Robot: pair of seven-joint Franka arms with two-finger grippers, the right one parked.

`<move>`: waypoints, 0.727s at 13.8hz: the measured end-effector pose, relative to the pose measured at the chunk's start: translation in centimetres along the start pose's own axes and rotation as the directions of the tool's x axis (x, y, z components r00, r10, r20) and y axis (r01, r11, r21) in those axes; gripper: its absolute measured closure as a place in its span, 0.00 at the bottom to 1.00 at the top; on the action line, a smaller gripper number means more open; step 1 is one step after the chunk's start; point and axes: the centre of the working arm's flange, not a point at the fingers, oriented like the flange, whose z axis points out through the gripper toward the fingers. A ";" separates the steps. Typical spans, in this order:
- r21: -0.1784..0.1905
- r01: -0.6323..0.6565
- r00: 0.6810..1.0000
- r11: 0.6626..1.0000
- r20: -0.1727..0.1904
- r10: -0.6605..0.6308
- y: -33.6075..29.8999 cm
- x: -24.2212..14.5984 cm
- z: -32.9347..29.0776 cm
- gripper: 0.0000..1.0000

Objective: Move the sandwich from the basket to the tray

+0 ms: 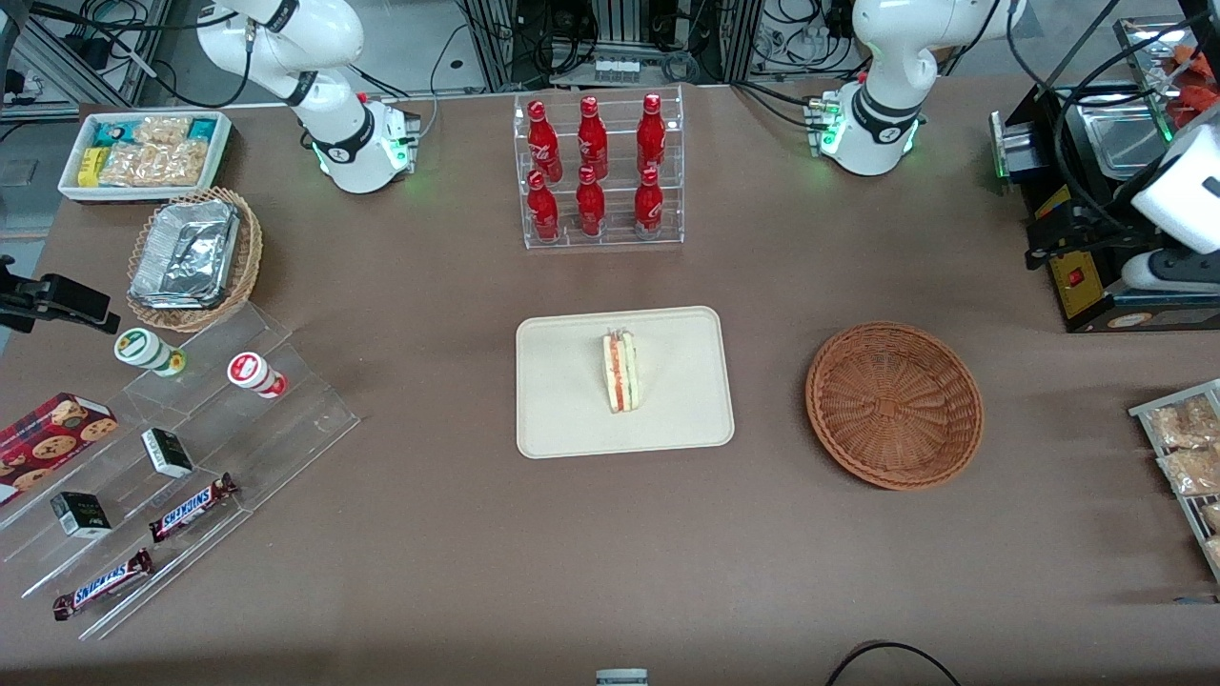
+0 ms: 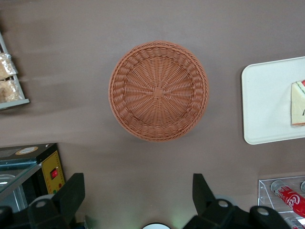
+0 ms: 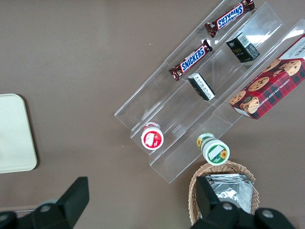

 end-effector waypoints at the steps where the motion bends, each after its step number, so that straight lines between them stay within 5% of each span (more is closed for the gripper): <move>1: 0.000 -0.006 1.000 1.000 -0.002 0.006 0.3 0.4 0.3 0.00; 4: 0.005 -0.016 0.998 1.000 -0.057 0.016 0.8 1.3 0.1 0.00; 10: 0.008 0.004 0.995 1.000 -0.096 -0.003 -0.3 1.3 -1.5 0.00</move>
